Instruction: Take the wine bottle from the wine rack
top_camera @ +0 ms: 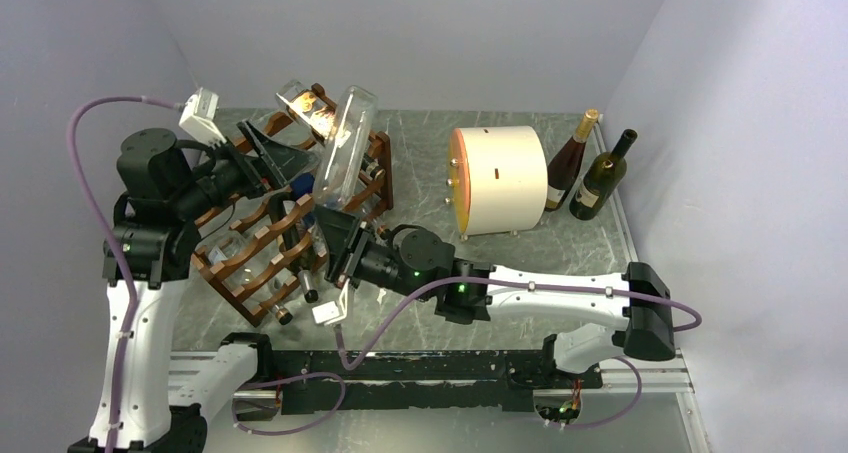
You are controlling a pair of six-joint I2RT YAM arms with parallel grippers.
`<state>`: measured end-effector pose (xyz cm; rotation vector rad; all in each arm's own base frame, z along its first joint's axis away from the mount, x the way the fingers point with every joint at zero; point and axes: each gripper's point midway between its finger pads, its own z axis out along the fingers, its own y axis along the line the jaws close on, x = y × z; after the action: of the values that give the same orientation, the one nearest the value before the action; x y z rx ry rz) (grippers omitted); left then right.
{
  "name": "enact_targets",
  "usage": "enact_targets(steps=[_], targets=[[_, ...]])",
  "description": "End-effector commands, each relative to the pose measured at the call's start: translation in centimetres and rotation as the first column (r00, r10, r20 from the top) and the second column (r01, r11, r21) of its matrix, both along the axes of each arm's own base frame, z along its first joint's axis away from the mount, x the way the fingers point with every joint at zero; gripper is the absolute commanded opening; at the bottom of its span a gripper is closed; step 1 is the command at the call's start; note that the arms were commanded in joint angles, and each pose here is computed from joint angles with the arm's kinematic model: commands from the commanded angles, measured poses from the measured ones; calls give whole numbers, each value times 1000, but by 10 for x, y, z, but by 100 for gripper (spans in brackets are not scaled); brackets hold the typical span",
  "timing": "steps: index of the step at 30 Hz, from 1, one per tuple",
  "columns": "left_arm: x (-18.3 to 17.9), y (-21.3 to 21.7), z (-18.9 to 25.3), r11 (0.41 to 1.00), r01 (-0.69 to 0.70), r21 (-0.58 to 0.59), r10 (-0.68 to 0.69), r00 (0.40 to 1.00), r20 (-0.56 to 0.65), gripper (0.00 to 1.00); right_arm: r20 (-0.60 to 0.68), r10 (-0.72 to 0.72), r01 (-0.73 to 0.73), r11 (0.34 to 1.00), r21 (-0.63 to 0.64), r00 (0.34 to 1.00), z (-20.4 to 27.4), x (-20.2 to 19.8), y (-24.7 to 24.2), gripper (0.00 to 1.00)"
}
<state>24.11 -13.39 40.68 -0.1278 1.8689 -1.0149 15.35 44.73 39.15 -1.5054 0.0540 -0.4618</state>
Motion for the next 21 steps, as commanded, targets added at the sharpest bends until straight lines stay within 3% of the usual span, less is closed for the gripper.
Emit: enact_targets(steps=[1,5,11,17,21], targets=[[-6,17,21,994,-106,33,102,991,84,100,-21,-116,117,959,259,993,76,21,-48,0],[-7,22,20,990,-135,44,131,987,88,100,-167,-185,236,897,375,968,103,48,-81,0],[-7,19,12,992,-121,35,118,990,74,100,-347,-344,484,712,509,872,134,92,-161,0],[-8,19,7,992,-128,25,125,990,72,100,-484,-411,635,524,568,772,146,94,-241,0],[-8,19,3,992,-123,23,121,990,66,100,-585,-437,730,419,540,683,138,99,-286,0]])
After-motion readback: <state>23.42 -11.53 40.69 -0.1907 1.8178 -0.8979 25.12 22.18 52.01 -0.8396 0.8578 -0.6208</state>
